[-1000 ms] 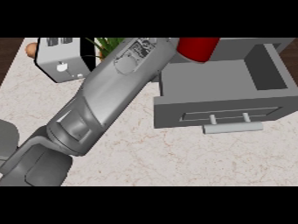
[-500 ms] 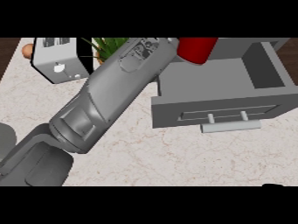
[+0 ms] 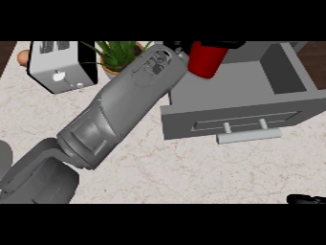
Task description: Pick up the can, place it into the drawer and close the drawer
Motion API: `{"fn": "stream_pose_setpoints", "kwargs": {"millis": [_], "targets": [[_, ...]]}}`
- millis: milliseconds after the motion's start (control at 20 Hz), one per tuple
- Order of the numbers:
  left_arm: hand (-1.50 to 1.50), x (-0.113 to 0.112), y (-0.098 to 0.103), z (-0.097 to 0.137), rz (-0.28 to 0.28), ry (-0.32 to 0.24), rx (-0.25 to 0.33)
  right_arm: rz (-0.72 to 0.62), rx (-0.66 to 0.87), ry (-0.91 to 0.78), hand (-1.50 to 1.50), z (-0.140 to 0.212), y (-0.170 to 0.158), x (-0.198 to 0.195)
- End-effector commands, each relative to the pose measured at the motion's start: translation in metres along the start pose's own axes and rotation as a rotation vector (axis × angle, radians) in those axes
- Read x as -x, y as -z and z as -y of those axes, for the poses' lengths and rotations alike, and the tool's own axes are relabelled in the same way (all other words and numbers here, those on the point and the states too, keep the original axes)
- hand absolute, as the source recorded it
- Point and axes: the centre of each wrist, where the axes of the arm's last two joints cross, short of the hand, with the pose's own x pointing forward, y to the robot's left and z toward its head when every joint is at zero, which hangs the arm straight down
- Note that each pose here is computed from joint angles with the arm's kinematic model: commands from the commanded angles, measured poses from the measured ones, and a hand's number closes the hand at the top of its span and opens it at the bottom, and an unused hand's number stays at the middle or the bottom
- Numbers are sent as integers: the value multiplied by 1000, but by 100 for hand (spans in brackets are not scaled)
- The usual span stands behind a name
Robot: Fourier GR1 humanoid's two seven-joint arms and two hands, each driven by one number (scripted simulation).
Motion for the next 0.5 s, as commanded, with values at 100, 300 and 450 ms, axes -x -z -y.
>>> {"fn": "stream_pose_setpoints", "kwargs": {"millis": [100,300,450], "targets": [[150,-1,-1,4,0,61,-27,15,-48,4,-150,-10,5,-1],[-150,30,-5,-1,-9,59,-61,19,-36,2,-150,-13,10,-9],[-150,32,-7,1,-21,63,-93,28,-35,-17,-150,-4,7,-1]]}}
